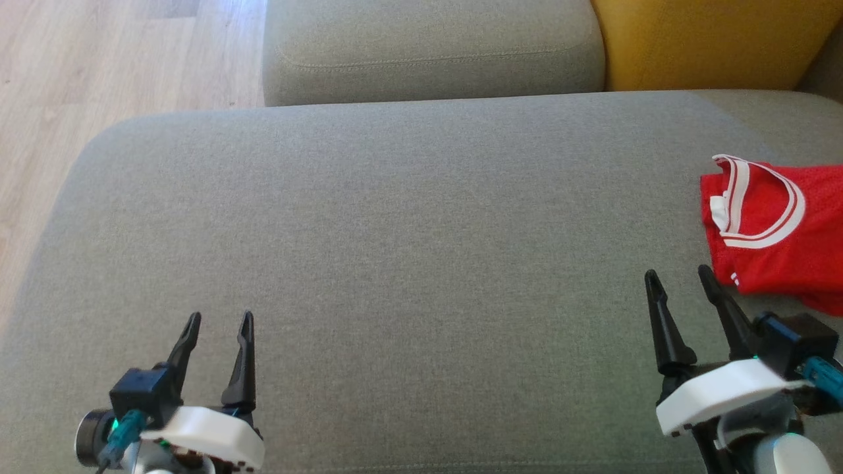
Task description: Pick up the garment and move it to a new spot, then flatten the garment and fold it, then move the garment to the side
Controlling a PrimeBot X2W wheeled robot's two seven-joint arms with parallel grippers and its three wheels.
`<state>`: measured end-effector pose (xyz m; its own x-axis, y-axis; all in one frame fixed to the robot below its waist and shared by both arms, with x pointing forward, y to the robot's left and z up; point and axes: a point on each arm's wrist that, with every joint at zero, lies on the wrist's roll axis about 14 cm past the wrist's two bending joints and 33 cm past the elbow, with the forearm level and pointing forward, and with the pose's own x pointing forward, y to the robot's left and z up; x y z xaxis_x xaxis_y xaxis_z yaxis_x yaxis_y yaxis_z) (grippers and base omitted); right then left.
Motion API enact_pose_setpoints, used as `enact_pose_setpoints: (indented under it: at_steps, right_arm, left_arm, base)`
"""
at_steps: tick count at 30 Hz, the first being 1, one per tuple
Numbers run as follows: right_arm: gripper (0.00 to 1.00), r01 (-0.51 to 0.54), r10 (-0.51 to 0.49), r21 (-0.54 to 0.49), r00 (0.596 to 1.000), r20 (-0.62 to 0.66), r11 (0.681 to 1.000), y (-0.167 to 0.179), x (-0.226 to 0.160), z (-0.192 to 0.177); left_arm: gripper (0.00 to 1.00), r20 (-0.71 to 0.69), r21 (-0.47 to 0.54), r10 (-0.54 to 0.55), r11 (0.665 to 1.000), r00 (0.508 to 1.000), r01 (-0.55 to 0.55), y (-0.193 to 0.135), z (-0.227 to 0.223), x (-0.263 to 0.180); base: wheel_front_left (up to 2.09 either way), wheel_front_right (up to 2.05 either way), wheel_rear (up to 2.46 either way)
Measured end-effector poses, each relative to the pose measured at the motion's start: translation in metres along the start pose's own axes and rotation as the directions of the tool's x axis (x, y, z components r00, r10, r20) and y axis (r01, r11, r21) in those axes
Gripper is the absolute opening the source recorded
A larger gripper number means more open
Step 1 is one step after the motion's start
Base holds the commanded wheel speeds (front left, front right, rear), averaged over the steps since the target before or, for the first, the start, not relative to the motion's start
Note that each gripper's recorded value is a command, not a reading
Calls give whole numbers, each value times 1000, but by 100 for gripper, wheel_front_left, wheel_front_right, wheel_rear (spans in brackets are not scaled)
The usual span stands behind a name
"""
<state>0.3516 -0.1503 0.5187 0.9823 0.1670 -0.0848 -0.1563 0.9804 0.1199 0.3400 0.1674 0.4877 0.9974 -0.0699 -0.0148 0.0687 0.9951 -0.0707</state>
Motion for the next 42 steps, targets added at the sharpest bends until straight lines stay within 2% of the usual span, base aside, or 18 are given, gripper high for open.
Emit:
enact_pose_setpoints:
  at_steps: [32, 33, 38, 42]
  right_arm:
    - [100, -12, 12, 2, 1000, 3, 1000, 4, 1, -2]
    - [0, -12, 12, 2, 1000, -1, 1000, 4, 1, -3]
    - [0, 2, 1, 35, 996, -92, 999, 2, -6, -33]
    - [0, 4, 4, 85, 996, -94, 996, 2, -7, -35]
  left_arm:
    - [100, -23, -6, -13, 1000, 1000, 12, -3, -5, -1]
    - [0, -26, -9, -12, 1000, 1000, 12, -3, -6, -1]
    - [0, -123, -41, 7, 999, 992, -12, -2, -36, -14]
    - [0, -141, -81, 19, 996, 990, -31, 0, -40, -15]
  base:
    - [0, 0, 0]
    - [0, 0, 0]
    - [0, 0, 0]
    - [0, 0, 0]
